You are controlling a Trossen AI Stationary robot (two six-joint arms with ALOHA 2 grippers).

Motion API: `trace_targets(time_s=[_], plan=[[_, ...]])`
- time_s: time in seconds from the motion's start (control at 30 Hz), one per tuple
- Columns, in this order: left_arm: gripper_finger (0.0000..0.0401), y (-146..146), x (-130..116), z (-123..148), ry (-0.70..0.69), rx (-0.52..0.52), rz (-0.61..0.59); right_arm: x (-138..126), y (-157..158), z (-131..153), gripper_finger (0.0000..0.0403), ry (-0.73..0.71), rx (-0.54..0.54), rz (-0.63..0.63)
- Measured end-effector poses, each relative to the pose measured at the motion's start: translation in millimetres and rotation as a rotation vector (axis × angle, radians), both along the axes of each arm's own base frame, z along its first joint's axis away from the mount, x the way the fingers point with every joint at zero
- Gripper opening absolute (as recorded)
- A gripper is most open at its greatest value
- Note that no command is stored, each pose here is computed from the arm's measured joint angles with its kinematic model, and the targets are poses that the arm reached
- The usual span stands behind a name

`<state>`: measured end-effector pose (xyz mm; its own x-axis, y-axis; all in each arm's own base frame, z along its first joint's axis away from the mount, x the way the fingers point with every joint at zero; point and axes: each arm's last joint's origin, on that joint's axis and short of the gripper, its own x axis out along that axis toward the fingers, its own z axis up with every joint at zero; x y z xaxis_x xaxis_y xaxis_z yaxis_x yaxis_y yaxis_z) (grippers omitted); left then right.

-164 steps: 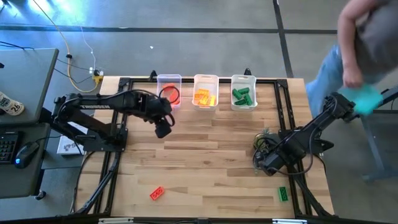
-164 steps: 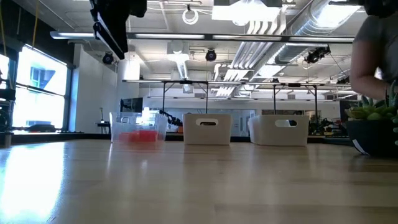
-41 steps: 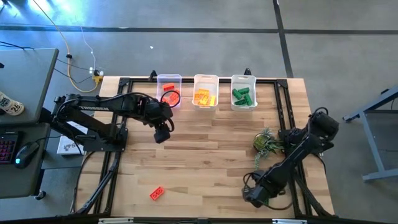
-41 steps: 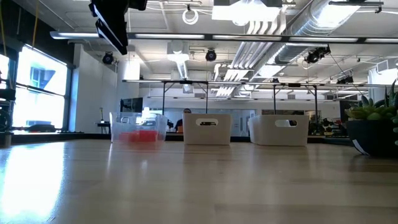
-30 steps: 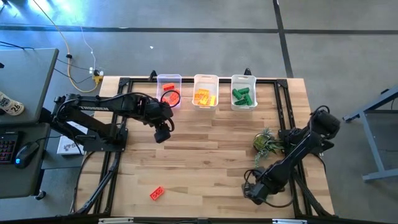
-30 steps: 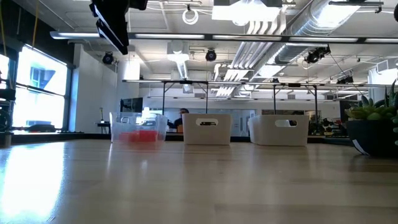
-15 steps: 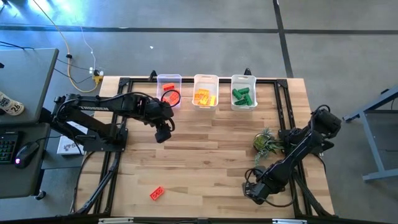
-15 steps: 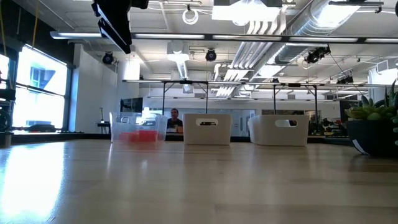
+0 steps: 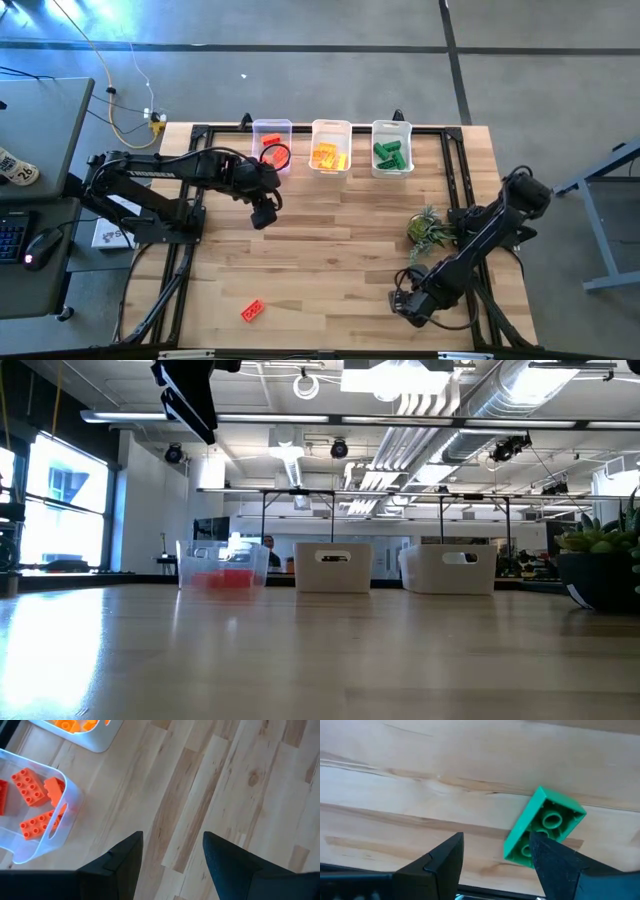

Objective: Sort & place blocks by color
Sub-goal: Put the green game piece into the right white bin

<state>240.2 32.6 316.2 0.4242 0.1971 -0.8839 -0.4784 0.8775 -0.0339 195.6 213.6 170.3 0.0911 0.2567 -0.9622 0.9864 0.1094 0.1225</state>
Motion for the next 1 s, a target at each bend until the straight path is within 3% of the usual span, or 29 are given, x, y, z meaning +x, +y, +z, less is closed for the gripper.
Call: trace_targets(time_s=[0.3, 0.7, 1.0], plan=[[0.0196, 0, 0, 0, -0.001, -0.001, 0.012, -2, -2, 11, 0.0213, -0.023, 0.028, -0.009], [0.0195, 0, 0, 0, -0.005, -0.010, 0.035, -16, 0, 14, 0.0213, 0.053, 0.025, 0.010], [0.0195, 0, 0, 0, -0.010, -0.020, 0.057, -20, -3, 13, 0.0213, 0.082, -0.024, 0.003]])
